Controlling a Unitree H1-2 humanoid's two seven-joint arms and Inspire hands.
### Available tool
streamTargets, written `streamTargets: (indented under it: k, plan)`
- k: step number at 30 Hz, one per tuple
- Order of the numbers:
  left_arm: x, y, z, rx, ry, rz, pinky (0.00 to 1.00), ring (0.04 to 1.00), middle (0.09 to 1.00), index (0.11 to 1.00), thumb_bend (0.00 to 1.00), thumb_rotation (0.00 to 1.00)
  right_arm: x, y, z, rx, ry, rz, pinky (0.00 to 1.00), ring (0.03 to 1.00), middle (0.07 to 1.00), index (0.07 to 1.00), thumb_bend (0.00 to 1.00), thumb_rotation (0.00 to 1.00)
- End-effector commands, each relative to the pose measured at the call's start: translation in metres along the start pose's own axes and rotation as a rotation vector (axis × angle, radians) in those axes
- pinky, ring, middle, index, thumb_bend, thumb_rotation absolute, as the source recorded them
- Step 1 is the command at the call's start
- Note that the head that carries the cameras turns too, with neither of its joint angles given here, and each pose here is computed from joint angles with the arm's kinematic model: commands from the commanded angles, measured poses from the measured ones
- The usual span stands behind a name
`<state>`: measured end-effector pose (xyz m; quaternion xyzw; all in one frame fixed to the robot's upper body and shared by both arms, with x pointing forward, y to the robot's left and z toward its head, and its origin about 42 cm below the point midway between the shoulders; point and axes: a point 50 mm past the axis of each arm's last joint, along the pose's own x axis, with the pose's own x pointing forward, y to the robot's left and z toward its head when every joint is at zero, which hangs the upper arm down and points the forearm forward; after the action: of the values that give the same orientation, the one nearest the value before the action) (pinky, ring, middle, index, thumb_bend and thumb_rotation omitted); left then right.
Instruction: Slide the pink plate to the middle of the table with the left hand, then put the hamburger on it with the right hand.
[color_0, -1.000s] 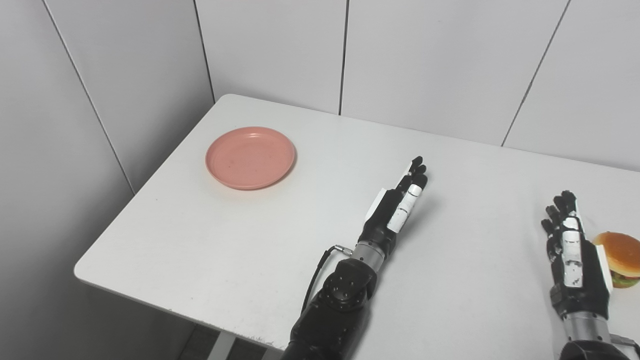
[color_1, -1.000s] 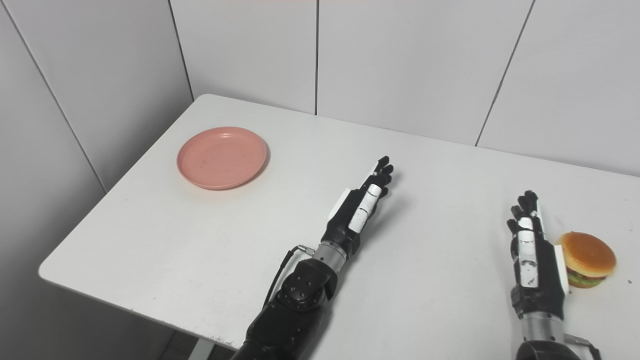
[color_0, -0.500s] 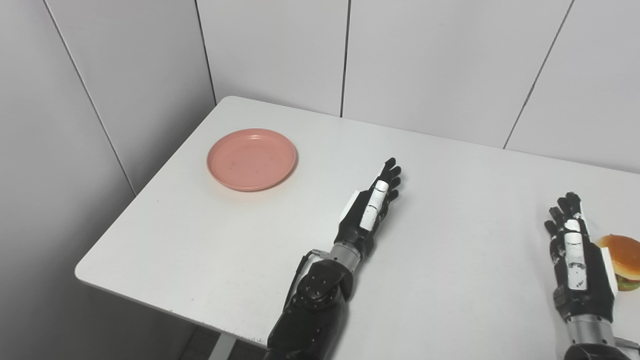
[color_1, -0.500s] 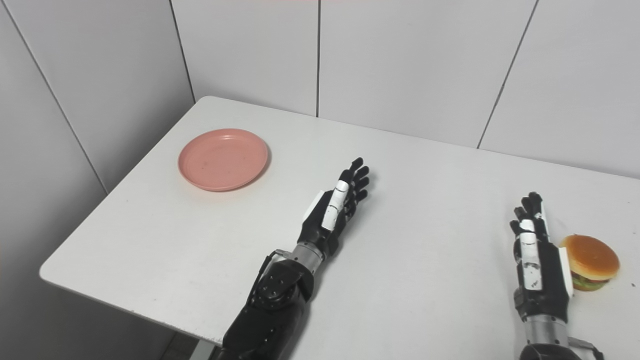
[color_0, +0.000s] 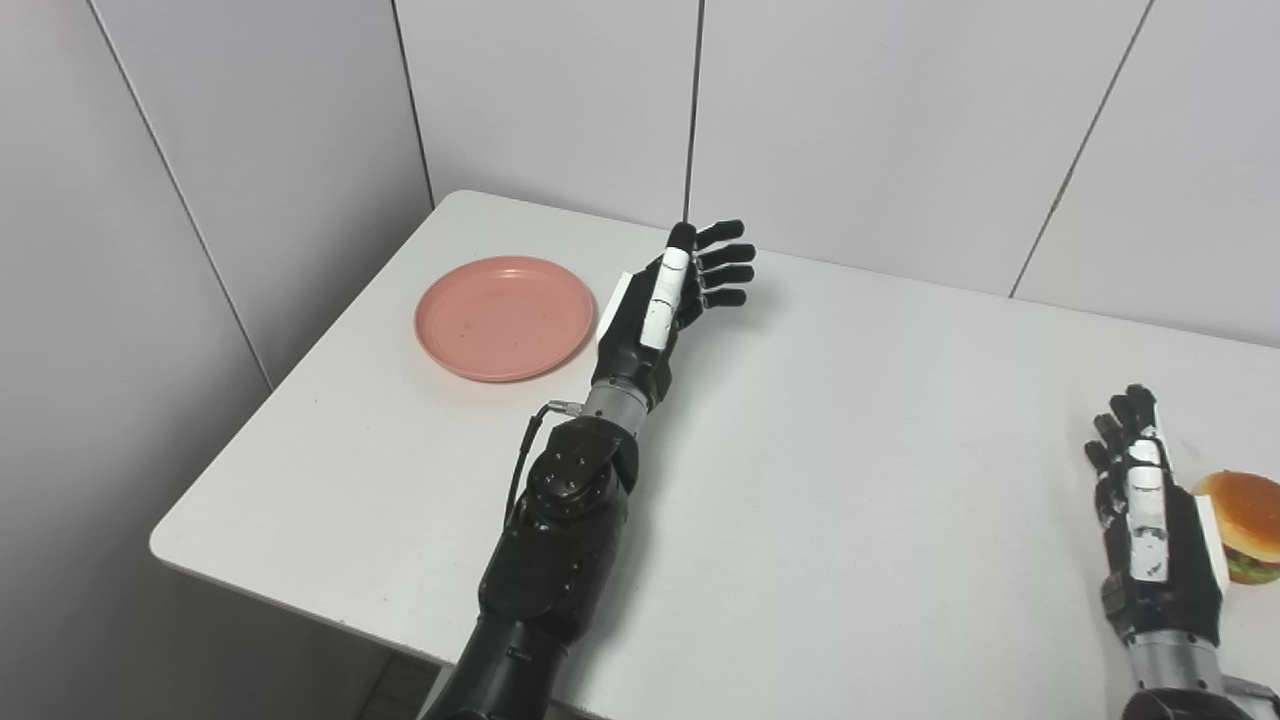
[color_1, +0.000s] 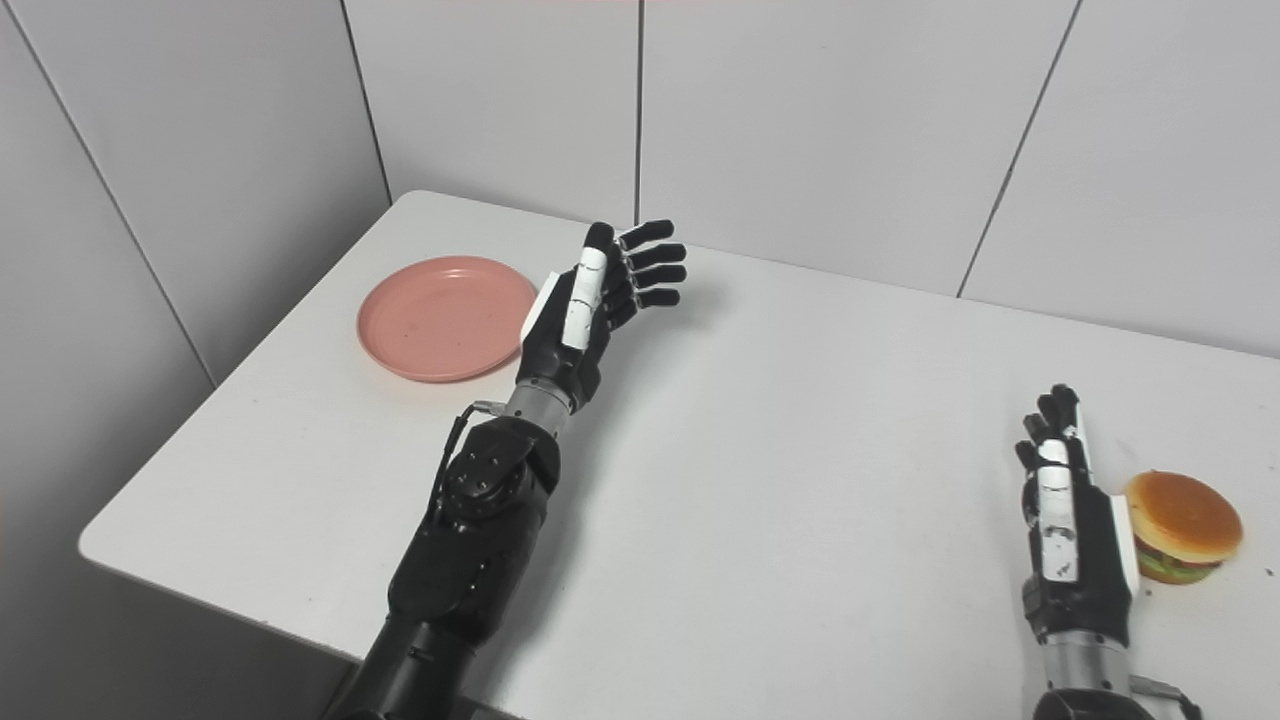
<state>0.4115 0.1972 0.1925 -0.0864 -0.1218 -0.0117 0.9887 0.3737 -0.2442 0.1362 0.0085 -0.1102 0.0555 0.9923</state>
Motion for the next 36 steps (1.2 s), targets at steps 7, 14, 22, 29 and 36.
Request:
streamTargets:
  k: [7, 14, 22, 29, 36]
  plan:
    - [0.037, 0.026, 0.053, 0.0, -0.173, 0.061, 0.62, 0.676, 0.694, 0.678, 0.9, 1.0, -0.005, 0.005, -0.004, 0.002, 0.006, 0.006, 1.0, 1.0, 1.0, 1.0, 0.56, 0.96]
    - [0.054, 0.067, 0.068, 0.016, -0.213, 0.142, 0.61, 0.659, 0.679, 0.665, 0.92, 1.0, -0.007, 0.008, -0.004, -0.016, 0.004, -0.002, 1.0, 0.995, 1.0, 1.0, 0.58, 0.96]
    - [0.067, 0.116, 0.081, 0.009, -0.225, 0.248, 0.65, 0.667, 0.679, 0.678, 0.91, 1.0, -0.007, 0.008, -0.006, -0.014, 0.003, 0.0, 1.0, 0.997, 1.0, 1.0, 0.6, 0.95]
    - [0.061, 0.157, 0.085, -0.055, -0.236, 0.336, 0.68, 0.704, 0.699, 0.687, 0.74, 1.0, -0.007, 0.008, -0.006, -0.023, -0.001, 0.007, 1.0, 0.993, 1.0, 1.0, 0.56, 0.98]
    - [0.053, 0.184, 0.087, -0.092, -0.234, 0.387, 0.68, 0.71, 0.698, 0.689, 0.68, 1.0, -0.007, 0.008, -0.007, -0.019, 0.003, 0.008, 1.0, 0.995, 1.0, 1.0, 0.56, 0.97]
